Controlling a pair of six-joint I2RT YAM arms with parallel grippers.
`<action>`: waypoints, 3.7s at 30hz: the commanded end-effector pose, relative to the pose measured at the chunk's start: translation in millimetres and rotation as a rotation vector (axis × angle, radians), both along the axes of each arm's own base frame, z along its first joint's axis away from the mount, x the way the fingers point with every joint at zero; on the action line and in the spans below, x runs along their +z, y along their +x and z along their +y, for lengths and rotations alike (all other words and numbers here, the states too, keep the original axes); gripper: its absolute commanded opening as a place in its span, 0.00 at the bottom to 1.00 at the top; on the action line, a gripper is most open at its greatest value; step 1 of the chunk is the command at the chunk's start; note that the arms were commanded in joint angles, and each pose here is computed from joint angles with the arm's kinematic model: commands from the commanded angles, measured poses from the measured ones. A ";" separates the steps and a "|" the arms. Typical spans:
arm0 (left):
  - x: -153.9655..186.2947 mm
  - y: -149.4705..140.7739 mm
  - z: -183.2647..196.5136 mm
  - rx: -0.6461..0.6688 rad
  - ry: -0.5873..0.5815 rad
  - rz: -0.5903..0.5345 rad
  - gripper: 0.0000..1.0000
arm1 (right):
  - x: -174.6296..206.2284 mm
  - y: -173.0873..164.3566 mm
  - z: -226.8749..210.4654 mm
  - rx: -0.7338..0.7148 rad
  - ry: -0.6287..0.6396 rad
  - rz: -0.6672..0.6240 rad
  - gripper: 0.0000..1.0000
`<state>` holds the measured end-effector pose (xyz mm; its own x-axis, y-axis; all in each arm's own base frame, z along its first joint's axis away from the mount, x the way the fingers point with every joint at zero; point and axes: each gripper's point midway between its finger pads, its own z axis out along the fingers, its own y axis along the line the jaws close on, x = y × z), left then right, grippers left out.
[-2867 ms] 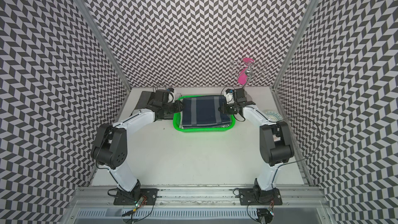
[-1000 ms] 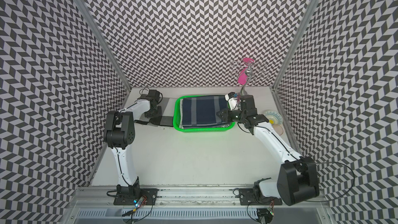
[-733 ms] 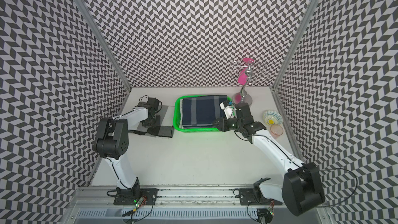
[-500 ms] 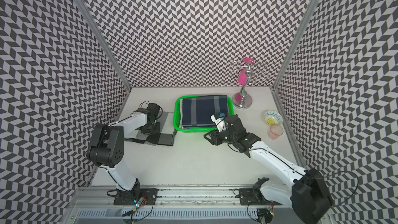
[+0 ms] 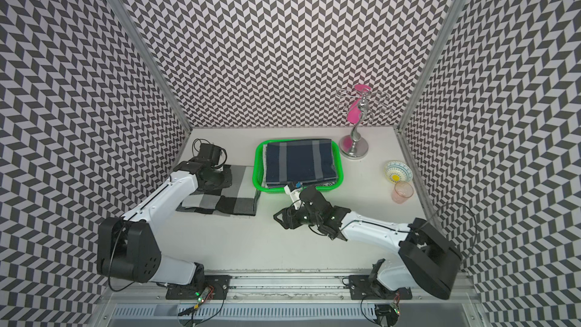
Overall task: Put the folded scarf in the basket
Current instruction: Move the scarf to the center of the board.
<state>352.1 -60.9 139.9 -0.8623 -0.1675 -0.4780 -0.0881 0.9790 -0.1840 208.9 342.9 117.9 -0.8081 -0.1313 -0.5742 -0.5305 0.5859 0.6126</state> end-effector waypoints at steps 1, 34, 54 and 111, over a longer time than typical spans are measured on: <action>41.1 12.4 -29.1 -0.054 -0.265 -0.173 0.30 | 14.7 20.2 27.0 -0.035 0.069 -0.060 0.62; 62.8 11.2 23.2 0.091 -0.518 -0.362 0.34 | -95.7 54.7 129.5 0.017 -0.138 0.041 0.10; 46.3 1.2 34.0 0.113 -0.492 -0.329 0.34 | -105.8 -37.2 52.2 0.162 -0.172 0.138 0.01; 11.0 -22.1 -36.1 -0.053 -0.585 -0.224 0.35 | -83.4 -20.9 -18.6 0.067 -0.290 0.128 0.65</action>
<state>328.4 -94.4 145.5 -0.7775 -0.4279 -0.4608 0.0247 0.7114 -0.7023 185.7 318.0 36.8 -0.8666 -0.3175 -0.3850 -0.4824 0.7303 0.4837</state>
